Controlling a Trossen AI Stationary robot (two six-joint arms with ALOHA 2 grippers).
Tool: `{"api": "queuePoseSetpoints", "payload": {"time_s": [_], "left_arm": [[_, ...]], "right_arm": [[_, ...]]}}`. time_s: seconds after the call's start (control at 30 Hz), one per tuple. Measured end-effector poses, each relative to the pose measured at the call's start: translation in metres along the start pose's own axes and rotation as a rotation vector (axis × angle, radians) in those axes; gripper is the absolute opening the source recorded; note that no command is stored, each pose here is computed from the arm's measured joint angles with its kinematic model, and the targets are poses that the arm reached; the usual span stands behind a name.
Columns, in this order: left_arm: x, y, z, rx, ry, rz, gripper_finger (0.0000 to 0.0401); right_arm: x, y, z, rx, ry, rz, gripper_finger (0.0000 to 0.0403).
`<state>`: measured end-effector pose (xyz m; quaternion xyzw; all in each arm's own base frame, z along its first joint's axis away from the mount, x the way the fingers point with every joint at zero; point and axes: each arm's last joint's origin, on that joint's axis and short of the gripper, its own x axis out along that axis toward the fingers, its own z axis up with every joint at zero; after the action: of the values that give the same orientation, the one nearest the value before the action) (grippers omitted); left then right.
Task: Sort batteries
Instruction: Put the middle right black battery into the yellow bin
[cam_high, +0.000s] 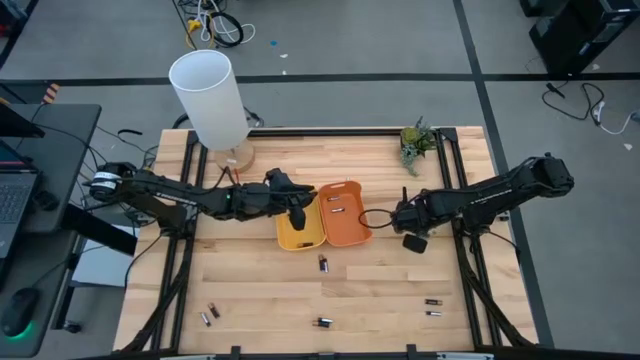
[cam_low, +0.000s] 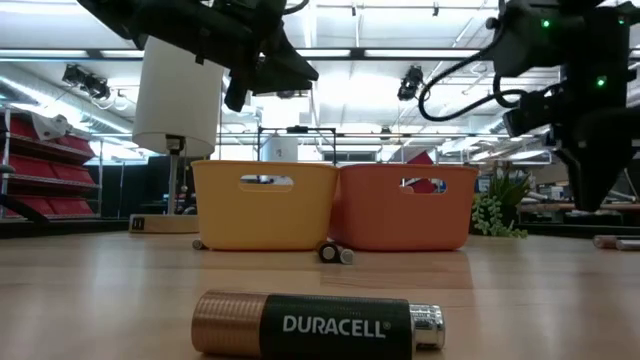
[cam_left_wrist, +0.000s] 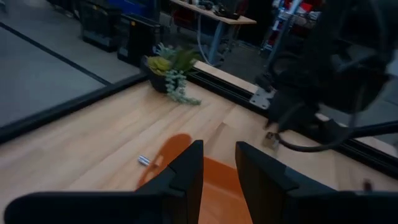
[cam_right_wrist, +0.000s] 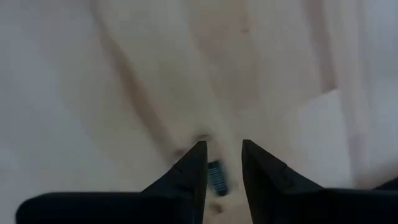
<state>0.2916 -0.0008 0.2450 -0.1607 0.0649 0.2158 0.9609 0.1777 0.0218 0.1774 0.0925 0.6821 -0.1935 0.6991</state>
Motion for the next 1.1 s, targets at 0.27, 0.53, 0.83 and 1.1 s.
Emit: {"api": "queuePoseSetpoints", "payload": {"time_s": [0.27, 0.53, 0.83, 1.1], "left_arm": [[0.000, -0.001, 0.000, 0.018, 0.010, -0.029, 0.0110], [-0.001, -0.004, -0.002, 0.142, 0.049, -0.148, 0.0110], [0.000, -0.003, 0.003, 0.155, -0.014, -0.069, 0.0110], [0.001, -0.001, 0.007, 0.162, -0.050, -0.041, 0.0110]], "right_arm": [[0.011, -0.002, -0.006, 0.079, 0.014, -0.017, 0.0087], [0.021, 0.000, -0.021, 0.035, 0.060, -0.072, 0.0070], [0.038, -0.005, -0.027, 0.107, -0.065, -0.208, 0.0048], [0.040, -0.014, -0.017, 0.262, -0.163, -0.268, 0.0067]]}}
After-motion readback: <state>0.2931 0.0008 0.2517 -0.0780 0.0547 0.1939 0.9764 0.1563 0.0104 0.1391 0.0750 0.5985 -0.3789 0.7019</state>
